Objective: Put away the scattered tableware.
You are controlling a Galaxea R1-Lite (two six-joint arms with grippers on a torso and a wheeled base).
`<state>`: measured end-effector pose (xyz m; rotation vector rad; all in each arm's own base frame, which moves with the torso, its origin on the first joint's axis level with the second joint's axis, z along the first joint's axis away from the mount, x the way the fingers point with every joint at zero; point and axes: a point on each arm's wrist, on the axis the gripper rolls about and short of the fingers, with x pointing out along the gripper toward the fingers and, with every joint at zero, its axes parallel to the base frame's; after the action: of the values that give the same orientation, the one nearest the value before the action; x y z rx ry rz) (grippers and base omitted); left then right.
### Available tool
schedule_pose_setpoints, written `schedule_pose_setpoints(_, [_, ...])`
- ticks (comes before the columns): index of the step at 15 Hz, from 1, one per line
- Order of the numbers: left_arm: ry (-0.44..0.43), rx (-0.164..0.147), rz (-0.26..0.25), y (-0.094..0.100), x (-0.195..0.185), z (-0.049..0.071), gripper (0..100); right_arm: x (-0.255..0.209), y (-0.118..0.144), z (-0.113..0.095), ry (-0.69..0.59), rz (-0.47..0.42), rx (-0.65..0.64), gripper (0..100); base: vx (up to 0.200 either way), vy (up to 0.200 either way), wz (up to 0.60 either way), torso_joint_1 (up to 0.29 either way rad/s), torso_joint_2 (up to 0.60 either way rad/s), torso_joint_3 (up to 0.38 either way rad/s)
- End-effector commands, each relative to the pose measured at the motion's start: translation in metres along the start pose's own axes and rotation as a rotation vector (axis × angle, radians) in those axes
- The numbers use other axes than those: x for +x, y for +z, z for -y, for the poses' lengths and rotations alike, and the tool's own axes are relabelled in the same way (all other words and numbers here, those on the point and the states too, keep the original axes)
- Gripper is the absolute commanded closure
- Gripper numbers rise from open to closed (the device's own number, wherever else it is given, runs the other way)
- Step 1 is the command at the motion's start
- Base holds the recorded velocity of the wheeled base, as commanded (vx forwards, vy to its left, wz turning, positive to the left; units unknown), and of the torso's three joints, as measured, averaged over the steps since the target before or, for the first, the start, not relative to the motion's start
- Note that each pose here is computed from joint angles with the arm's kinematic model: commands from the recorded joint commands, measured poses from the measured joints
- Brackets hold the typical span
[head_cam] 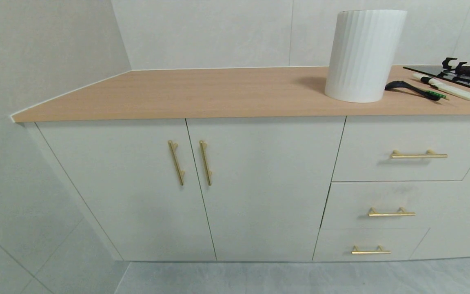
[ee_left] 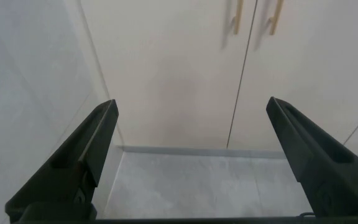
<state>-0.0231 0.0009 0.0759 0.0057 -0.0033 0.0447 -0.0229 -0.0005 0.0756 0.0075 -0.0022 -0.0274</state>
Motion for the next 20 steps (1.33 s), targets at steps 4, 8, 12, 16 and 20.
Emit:
schedule_pose_setpoints(4, [0.001,0.0,-0.002,0.0,0.0001,0.0,0,0.0002,0.0001,0.0,0.0,-0.002,-0.001,0,0.0,0.0,0.0,0.0,0.0,0.0])
schedule_pose_setpoints(8, [0.001,0.004,-0.002,0.0,0.0001,0.0,0,0.0002,0.0001,0.0,0.0,-0.002,-0.001,0,0.0,-0.1,0.0,0.002,0.0,0.001])
schedule_pose_setpoints(12, [0.001,0.002,-0.002,0.0,0.0001,0.0,0,0.0002,0.0002,0.0,0.0,-0.001,-0.001,0,0.0,-0.2,0.0,0.001,0.0,0.002])
schedule_pose_setpoints(16, [0.001,0.0,-0.002,0.0,0.0001,0.0,0,0.0002,0.0001,0.0,0.0,-0.002,-0.001,0,0.0,-0.2,0.0,0.002,0.0,0.002])
schedule_pose_setpoints(20, [0.001,-0.003,-0.002,0.0,0.0001,0.0,0,0.0002,0.0001,0.0,0.0,-0.002,0.0,0,0.0,-0.1,0.0,0.001,0.0,0.001])
